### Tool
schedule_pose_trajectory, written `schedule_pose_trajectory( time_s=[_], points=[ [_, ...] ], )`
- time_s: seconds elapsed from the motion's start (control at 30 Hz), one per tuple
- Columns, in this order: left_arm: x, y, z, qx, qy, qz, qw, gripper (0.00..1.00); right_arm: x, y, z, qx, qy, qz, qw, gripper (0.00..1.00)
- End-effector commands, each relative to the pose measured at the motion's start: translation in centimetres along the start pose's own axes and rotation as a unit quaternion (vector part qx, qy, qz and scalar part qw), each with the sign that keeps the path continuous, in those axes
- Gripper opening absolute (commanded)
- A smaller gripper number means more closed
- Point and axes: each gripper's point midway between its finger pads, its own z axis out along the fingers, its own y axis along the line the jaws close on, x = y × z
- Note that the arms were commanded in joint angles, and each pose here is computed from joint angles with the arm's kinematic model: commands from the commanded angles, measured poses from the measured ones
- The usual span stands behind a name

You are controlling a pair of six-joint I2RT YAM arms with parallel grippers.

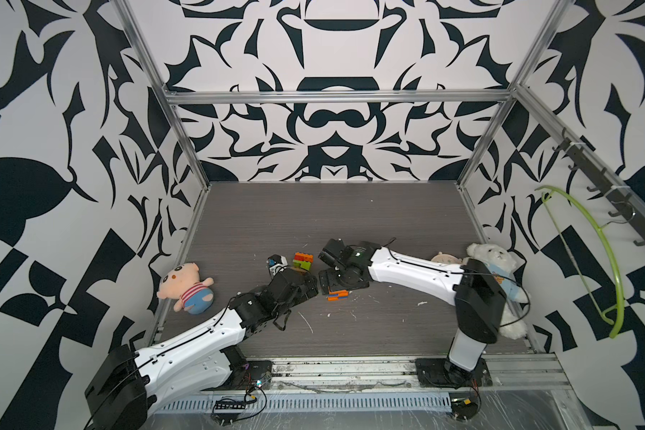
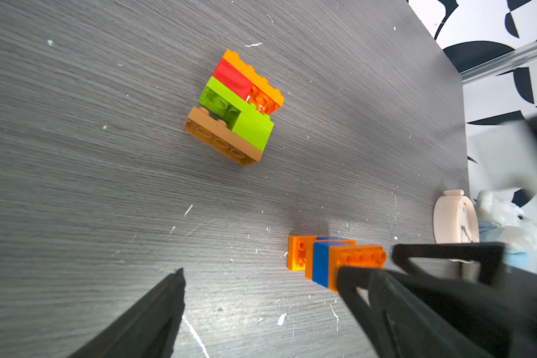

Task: Assemble the number 5 with lego
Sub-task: Adjust the lego brick at the center of the board.

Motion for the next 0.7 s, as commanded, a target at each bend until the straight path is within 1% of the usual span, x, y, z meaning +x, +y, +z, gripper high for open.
schedule_pose_trajectory(
  time_s=[0.0, 0.07, 0.13, 0.2, 0.23, 0.33, 0.43, 0.5, 0.6, 0.63, 0.67],
  points=[
    [-0.1, -0.7, 0.0, 0.009, 0.005, 0.014, 1.0, 0.99, -2.2, -0.7, -3.2, -0.036, -0.086, -0.031, 0.995, 0.98],
    [0.0, -1.0, 0.2, 0.014, 0.008, 0.017, 1.0, 0.99, -3.2, -1.5, -4.4, -0.056, -0.129, -0.06, 0.988, 0.96],
    [0.2, -1.4, 0.4, 0.019, 0.013, 0.019, 1.0, 0.99, -3.9, -2.3, -5.2, -0.07, -0.165, -0.104, 0.978, 0.96],
    [0.3, -1.6, 0.6, 0.022, 0.017, 0.019, 0.999, 0.99, -3.6, -2.3, -5.2, -0.092, -0.171, -0.178, 0.965, 0.96],
    [0.4, -1.6, 0.7, 0.023, 0.019, 0.02, 0.999, 0.99, -2.9, -2.0, -4.9, -0.105, -0.166, -0.228, 0.954, 0.96],
    [0.7, -1.8, 1.0, 0.024, 0.026, 0.021, 0.999, 0.99, -0.8, -1.1, -4.2, -0.139, -0.143, -0.339, 0.919, 0.95],
    [0.8, -1.9, 1.1, 0.024, 0.032, 0.022, 0.999, 0.99, 0.3, -0.9, -3.1, -0.153, -0.128, -0.397, 0.896, 0.94],
    [1.0, -1.9, 1.1, 0.025, 0.035, 0.022, 0.999, 0.99, 0.9, -0.7, -2.5, -0.159, -0.125, -0.43, 0.88, 0.91],
    [1.1, -1.7, 1.1, 0.022, 0.037, 0.024, 0.999, 0.99, 0.9, -0.5, -1.7, -0.162, -0.143, -0.457, 0.863, 0.89],
    [1.2, -1.6, 1.1, 0.02, 0.039, 0.025, 0.999, 0.99, 0.8, -0.5, -1.4, -0.16, -0.15, -0.462, 0.859, 0.89],
    [1.2, -1.6, 1.1, 0.021, 0.039, 0.025, 0.999, 0.99, 0.6, -0.7, -1.1, -0.152, -0.153, -0.464, 0.859, 0.88]
  ],
)
